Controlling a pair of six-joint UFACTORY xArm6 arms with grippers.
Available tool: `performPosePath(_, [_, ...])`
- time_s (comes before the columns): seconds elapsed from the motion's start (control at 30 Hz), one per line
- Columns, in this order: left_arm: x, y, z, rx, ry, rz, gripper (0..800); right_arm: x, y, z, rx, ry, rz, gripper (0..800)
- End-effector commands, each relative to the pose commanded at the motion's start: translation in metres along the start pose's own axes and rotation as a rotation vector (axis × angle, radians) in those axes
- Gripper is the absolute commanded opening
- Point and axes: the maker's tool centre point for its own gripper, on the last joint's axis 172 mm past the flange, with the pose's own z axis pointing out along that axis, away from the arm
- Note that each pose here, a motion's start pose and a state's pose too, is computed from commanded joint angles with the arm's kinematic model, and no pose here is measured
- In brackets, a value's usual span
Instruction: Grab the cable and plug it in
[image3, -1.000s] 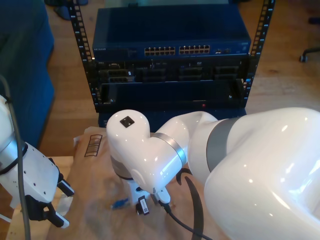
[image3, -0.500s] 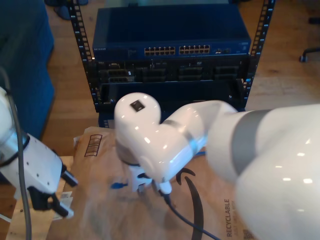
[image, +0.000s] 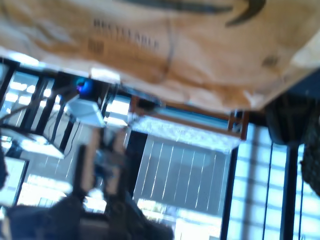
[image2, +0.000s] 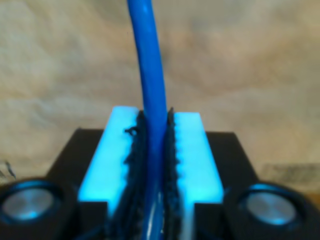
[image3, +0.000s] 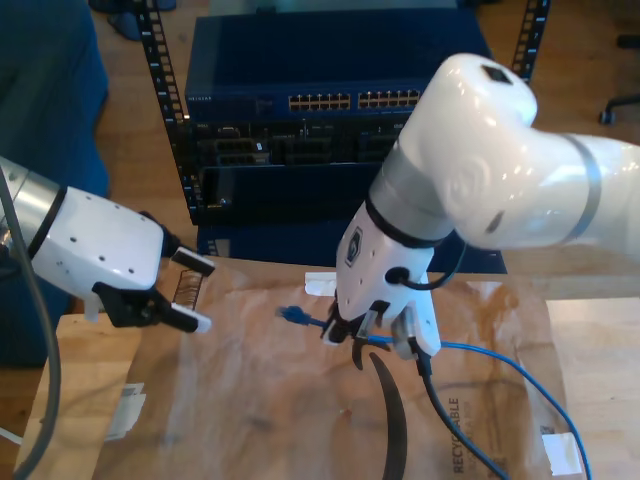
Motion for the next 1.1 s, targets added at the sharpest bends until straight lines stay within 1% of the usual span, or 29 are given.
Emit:
performPosePath(0.1, [-0.034,-0.007,-0.001,0.024,-0.113,0.017,793,-0.022,0.008,-0.013,-0.027,-0.053,0.001,8])
performPosePath(0.17, [-0.041,-0.013,0.002,0.046,-0.152,0.017,793,-0.032,0.008,-0.023,-0.028,-0.078,-0.001,8])
performPosePath(0.2, [-0.041,-0.017,0.003,0.060,-0.156,0.016,793,-0.032,0.007,-0.027,-0.029,-0.084,0.004,8])
performPosePath(0.27, [-0.043,-0.023,0.004,0.081,-0.167,0.025,755,-0.029,0.007,-0.031,-0.037,-0.089,0.016,8])
performPosePath(0.33, [-0.041,-0.029,0.008,0.101,-0.177,0.038,745,-0.030,0.007,-0.033,-0.040,-0.101,0.023,8])
performPosePath(0.4, [-0.042,-0.031,0.008,0.107,-0.182,0.054,739,-0.028,0.008,-0.034,-0.050,-0.102,0.028,8])
performPosePath(0.47, [-0.042,-0.031,0.008,0.107,-0.183,0.061,714,-0.027,0.005,-0.036,-0.046,-0.103,0.029,8])
performPosePath(0.57, [-0.041,-0.033,0.010,0.111,-0.185,0.065,707,-0.026,0.005,-0.036,-0.046,-0.103,0.030,9])
performPosePath(0.63, [-0.041,-0.033,0.010,0.114,-0.186,0.065,671,-0.029,0.006,-0.036,-0.049,-0.113,0.034,9])
performPosePath(0.67, [-0.042,-0.036,0.010,0.122,-0.189,0.066,668,-0.033,0.007,-0.038,-0.053,-0.130,0.036,9])
performPosePath(0.7, [-0.042,-0.038,0.010,0.130,-0.192,0.066,647,-0.037,0.006,-0.040,-0.054,-0.144,0.039,10])
performPosePath(0.8, [-0.043,-0.041,0.011,0.140,-0.195,0.068,614,-0.037,0.004,-0.042,-0.049,-0.151,0.034,10])
performPosePath(0.83, [-0.044,-0.042,0.011,0.143,-0.196,0.067,583,-0.037,0.004,-0.042,-0.050,-0.150,0.034,10])
performPosePath(0.93, [-0.044,-0.045,0.011,0.157,-0.201,0.064,526,-0.036,0.004,-0.041,-0.051,-0.149,0.035,11])
performPosePath(1.03, [-0.051,-0.044,0.011,0.149,-0.224,0.067,414,-0.037,0.004,-0.041,-0.052,-0.151,0.033,12])
performPosePath(1.1, [-0.052,-0.045,0.014,0.152,-0.253,0.054,403,-0.036,0.005,-0.041,-0.051,-0.149,0.032,13])
